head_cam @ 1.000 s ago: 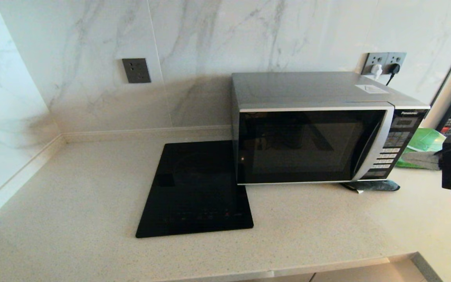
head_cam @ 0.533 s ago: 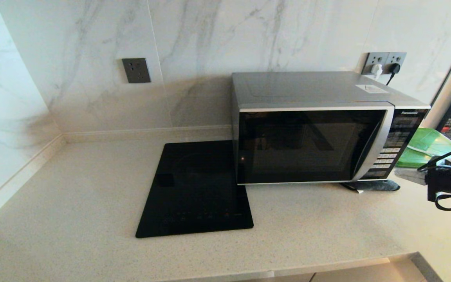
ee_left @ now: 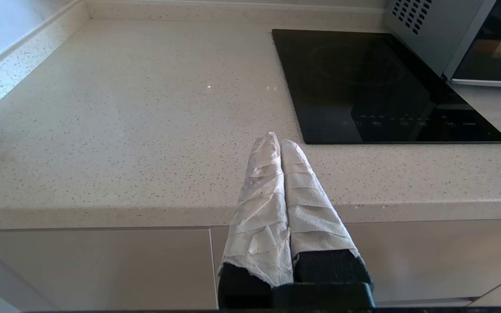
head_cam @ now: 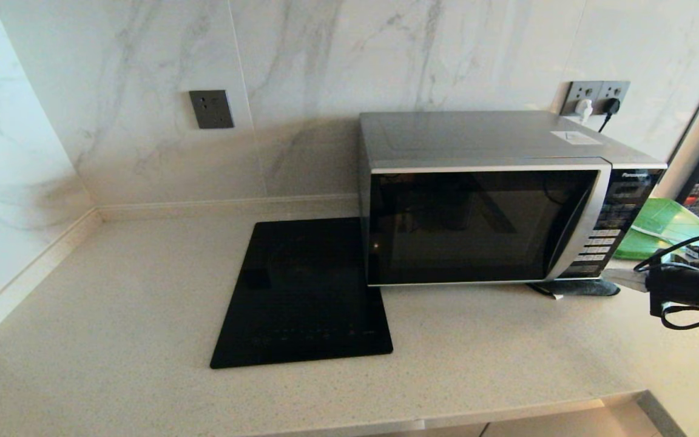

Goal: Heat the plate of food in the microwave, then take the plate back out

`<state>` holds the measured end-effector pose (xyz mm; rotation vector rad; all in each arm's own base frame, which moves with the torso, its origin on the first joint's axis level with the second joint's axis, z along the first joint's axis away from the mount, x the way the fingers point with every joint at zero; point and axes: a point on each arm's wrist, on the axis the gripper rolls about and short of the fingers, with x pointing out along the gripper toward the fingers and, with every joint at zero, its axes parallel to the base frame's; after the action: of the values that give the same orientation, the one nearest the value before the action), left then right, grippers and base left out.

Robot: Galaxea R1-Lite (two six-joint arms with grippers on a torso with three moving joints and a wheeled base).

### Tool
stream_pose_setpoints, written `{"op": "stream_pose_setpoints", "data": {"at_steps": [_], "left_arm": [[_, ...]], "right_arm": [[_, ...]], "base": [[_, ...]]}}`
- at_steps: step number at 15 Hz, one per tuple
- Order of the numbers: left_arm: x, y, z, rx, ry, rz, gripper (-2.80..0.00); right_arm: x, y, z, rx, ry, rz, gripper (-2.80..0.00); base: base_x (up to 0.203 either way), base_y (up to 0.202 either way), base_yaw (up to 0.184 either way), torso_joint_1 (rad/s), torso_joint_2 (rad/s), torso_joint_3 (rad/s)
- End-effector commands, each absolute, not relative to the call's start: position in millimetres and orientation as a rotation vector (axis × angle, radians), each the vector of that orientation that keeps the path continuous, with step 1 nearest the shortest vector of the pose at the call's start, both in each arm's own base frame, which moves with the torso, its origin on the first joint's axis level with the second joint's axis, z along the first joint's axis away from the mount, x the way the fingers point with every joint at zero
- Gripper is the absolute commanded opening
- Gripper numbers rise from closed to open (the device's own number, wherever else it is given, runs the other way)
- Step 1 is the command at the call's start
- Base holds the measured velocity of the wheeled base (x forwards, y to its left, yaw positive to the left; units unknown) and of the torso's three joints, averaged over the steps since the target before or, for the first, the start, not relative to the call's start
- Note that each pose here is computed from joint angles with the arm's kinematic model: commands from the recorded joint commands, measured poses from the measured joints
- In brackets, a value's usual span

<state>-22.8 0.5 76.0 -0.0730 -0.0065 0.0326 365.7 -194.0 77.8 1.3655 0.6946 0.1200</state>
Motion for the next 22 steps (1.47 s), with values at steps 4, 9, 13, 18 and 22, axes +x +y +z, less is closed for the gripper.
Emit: {"op": "stream_pose_setpoints", "data": {"at_steps": [4, 9, 13, 18, 22], "left_arm": [[-23, 1, 76, -0.074, -0.006, 0.034, -2.8], [-23, 1, 76, -0.074, -0.006, 0.034, -2.8], [-23, 1, 76, -0.074, -0.006, 0.034, -2.8], [-23, 1, 76, -0.074, -0.006, 0.034, -2.8], [-23, 1, 76, -0.074, -0.006, 0.034, -2.8]], "right_arm": [[381, -191, 69, 1.364, 0.711, 0.144, -2.8], [388, -190, 68, 1.357, 0.711, 0.154, -2.8], [394, -192, 67, 1.35, 0.705, 0.16, -2.8], [398, -191, 66, 1.346, 0.704, 0.164, -2.8], [396, -191, 68, 1.347, 0.705, 0.164, -2.8]], "base": [[0.0, 0.0, 0.0, 0.0, 0.0, 0.0], [0.0, 0.0, 0.0, 0.0, 0.0, 0.0], [0.0, 0.0, 0.0, 0.0, 0.0, 0.0], [0.0, 0.0, 0.0, 0.0, 0.0, 0.0], [0.0, 0.0, 0.0, 0.0, 0.0, 0.0]]}}
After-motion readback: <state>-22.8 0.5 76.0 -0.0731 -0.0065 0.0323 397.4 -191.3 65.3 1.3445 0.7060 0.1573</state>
